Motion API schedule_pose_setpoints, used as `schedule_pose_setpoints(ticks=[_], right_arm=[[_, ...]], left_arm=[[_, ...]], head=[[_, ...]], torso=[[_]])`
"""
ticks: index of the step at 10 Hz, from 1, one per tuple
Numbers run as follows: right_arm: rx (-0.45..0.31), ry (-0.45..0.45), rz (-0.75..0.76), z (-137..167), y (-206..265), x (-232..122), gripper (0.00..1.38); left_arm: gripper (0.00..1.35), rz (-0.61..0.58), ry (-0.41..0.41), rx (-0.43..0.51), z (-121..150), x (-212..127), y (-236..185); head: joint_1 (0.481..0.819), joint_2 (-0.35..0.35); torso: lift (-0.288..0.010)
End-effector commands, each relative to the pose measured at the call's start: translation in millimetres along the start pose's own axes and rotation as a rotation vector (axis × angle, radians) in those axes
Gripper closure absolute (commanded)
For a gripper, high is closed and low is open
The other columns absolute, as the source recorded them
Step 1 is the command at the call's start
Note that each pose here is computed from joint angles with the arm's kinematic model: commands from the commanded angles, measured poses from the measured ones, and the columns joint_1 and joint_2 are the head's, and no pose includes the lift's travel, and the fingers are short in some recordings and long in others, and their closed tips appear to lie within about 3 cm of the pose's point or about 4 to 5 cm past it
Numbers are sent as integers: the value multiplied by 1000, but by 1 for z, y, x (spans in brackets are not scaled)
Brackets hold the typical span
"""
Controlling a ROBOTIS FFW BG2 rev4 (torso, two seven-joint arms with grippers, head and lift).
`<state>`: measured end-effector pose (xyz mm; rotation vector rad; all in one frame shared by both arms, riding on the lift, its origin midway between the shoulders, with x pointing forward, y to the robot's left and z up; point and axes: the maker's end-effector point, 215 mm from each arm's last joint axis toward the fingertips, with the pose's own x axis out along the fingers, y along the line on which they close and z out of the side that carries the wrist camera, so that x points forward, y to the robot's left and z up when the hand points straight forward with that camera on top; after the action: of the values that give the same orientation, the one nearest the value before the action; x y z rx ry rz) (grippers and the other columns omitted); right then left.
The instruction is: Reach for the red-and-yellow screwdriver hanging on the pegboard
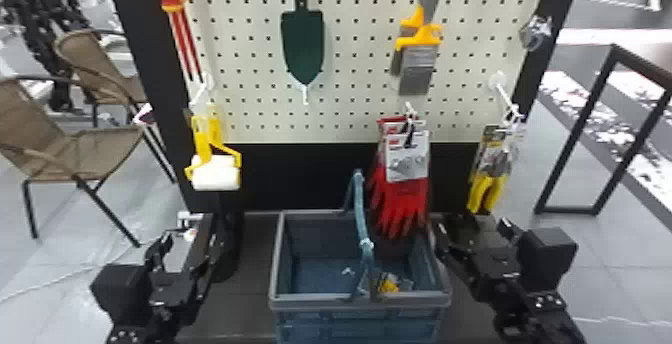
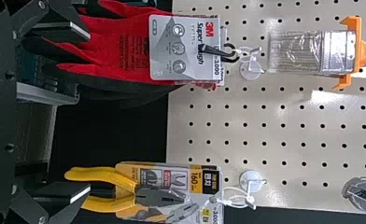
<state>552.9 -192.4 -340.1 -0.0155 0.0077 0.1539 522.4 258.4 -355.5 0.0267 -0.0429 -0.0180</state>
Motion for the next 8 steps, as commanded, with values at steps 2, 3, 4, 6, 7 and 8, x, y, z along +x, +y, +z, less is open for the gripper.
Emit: schedule_pose_setpoints(ticks=[2, 3, 4, 6, 7, 8], right_arm=[[0, -1, 0, 0, 0, 0, 163], [0, -1, 0, 0, 0, 0, 163], [0, -1, 0, 0, 0, 0, 163], [0, -1, 0, 0, 0, 0, 163], [0, -4, 0, 2, 0, 0, 163], [0, -1, 0, 0, 0, -1, 163]], left_arm=[[506, 0, 0, 0, 0, 0, 0], [506, 0, -2, 0, 1, 1, 0], [506, 0, -2, 0, 1, 1, 0], [506, 0, -11, 1, 4, 1, 0], [506, 1, -18, -8, 7, 1, 0], [506, 15, -46, -26, 20, 3, 7]], head=[[549, 0], [549, 0], [549, 0], [549, 0], [549, 0], [549, 0]], torso=[[-100], [-100], [-100], [-100], [-100], [-100]])
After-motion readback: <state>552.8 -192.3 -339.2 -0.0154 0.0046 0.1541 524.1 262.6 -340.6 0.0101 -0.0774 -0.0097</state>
